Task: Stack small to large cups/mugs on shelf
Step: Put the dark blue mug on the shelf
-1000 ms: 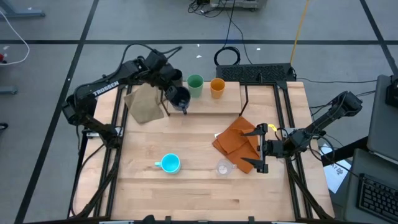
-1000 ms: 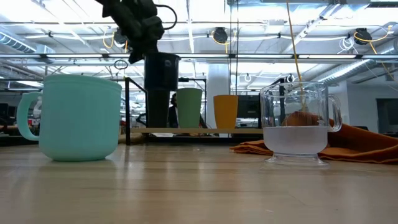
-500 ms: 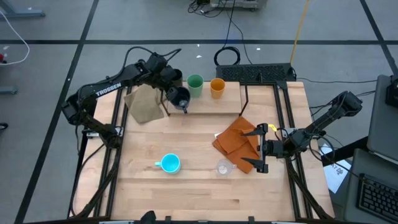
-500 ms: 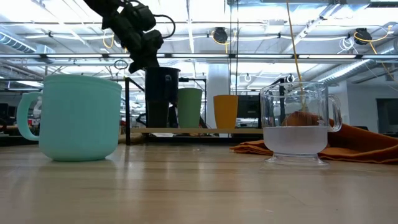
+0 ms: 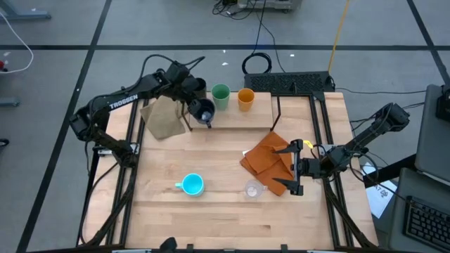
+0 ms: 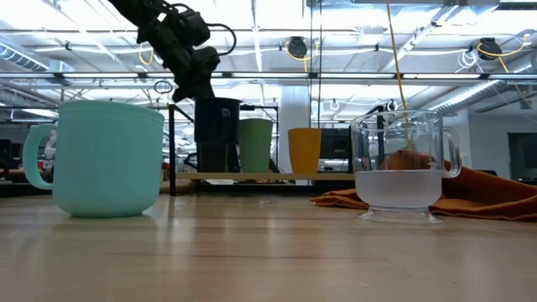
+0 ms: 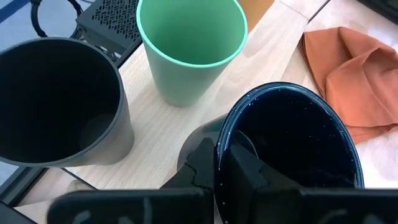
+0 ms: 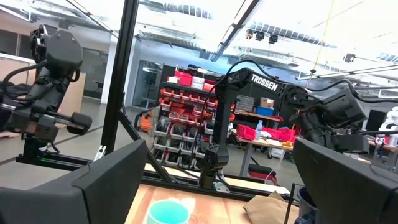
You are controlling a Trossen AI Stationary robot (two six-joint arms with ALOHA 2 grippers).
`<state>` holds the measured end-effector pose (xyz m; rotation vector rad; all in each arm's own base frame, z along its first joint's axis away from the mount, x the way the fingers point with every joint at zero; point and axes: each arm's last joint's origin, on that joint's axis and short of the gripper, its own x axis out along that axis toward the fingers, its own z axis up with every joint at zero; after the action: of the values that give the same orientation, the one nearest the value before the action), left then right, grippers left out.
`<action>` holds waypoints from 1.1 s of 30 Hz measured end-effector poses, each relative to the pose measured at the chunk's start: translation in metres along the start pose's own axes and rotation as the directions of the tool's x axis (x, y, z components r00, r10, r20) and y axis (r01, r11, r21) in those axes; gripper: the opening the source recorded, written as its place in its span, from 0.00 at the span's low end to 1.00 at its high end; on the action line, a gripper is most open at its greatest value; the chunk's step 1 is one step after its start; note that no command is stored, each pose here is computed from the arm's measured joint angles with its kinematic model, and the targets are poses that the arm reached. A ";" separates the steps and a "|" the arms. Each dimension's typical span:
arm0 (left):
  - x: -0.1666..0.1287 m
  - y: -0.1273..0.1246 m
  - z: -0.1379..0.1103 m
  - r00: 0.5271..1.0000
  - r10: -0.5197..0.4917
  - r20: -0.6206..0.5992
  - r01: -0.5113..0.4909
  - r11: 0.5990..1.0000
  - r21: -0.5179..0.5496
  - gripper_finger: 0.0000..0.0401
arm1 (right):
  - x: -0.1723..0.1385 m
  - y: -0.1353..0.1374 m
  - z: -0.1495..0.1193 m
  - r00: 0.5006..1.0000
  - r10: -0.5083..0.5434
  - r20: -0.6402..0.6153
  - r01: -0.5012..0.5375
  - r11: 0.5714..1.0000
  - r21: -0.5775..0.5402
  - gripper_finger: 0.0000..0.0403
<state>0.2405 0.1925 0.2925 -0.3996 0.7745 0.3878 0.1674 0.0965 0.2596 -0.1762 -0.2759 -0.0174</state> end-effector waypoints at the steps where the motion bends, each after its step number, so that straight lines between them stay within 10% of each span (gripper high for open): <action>1: 0.001 0.000 0.000 1.000 0.001 -0.002 -0.001 1.000 0.000 0.04 | 0.000 0.000 0.000 1.000 0.000 0.000 0.000 1.000 -0.001 0.98; 33: 0.027 -0.002 -0.008 0.997 0.048 -0.068 -0.045 0.998 0.043 0.04 | 0.000 0.000 0.000 1.000 0.000 0.000 0.000 1.000 -0.002 0.98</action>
<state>0.2550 0.1922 0.2679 -0.3581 0.8592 0.4028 0.1674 0.0965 0.2596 -0.1782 -0.2760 -0.0173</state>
